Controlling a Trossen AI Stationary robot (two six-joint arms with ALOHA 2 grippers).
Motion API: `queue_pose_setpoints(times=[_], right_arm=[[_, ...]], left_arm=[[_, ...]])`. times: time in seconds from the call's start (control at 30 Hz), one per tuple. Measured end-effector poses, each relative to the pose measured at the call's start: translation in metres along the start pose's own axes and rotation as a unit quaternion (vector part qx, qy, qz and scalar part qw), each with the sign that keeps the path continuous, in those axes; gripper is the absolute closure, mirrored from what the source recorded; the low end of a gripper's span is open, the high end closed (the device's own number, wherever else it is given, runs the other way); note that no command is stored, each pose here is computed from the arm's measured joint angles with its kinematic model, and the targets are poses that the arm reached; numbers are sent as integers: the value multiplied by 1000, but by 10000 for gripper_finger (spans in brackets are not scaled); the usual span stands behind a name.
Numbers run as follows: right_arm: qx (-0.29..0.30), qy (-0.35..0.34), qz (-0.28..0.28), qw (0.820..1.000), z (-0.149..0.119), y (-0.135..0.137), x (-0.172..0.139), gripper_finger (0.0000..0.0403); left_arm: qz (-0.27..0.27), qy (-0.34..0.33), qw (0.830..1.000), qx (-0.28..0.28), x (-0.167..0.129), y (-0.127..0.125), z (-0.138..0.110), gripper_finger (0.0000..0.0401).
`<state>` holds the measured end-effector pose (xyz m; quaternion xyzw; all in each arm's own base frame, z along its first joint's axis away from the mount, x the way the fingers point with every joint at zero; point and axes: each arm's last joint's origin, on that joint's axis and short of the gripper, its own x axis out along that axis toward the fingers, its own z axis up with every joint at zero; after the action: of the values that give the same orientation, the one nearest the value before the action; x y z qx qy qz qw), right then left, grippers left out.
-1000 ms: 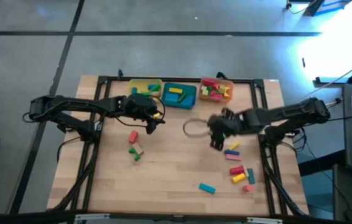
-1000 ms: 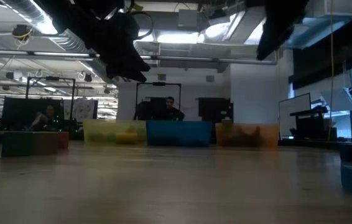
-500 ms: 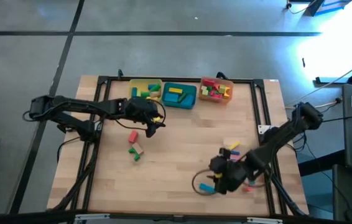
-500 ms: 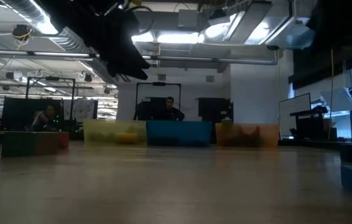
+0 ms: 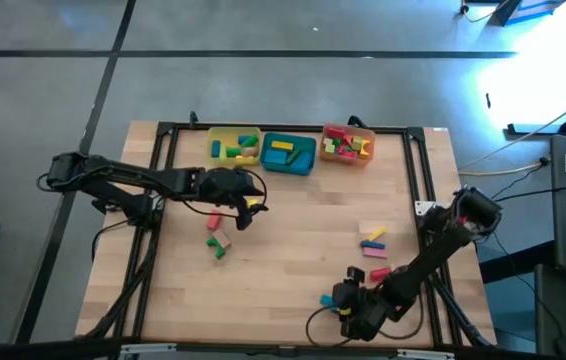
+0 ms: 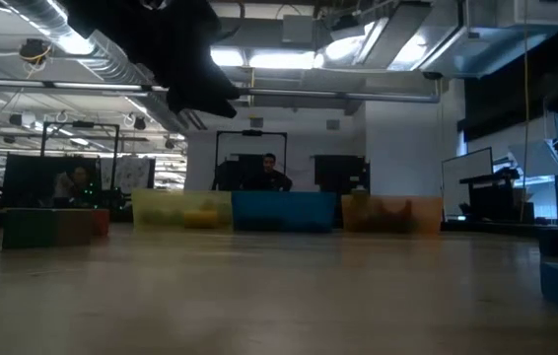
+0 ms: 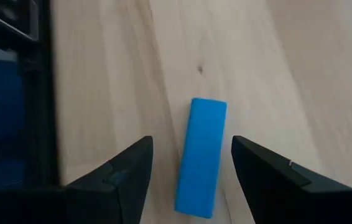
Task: Sort blocks by size
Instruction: Put the blue rectangle block into the blue bin
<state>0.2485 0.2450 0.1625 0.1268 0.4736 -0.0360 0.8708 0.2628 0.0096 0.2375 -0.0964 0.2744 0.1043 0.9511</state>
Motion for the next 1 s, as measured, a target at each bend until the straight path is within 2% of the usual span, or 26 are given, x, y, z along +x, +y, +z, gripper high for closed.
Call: queue_pose_setpoints(times=[0.2, 0.37, 0.73, 0.87, 1.0], right_arm=[[-7, 11, -15, 1000, -11, 2, 23, 183], [-9, 13, -19, 1000, -15, 2, 31, 192], [-25, 28, -55, 998, -24, -2, 46, 287], [-24, 12, -59, 998, -19, 0, 42, 291], [-58, 8, -91, 994, -4, -5, 33, 287]], left_arm=[[-7, -10, 1000, -9, 0, -3, 1, 219], [-7, -8, 1000, -21, 0, -3, 1, 219], [-6, -7, 1000, -22, 0, -3, 1, 219], [-6, -7, 1000, -22, 0, -3, 1, 219], [-7, -7, 1000, -22, 0, -3, 1, 219]])
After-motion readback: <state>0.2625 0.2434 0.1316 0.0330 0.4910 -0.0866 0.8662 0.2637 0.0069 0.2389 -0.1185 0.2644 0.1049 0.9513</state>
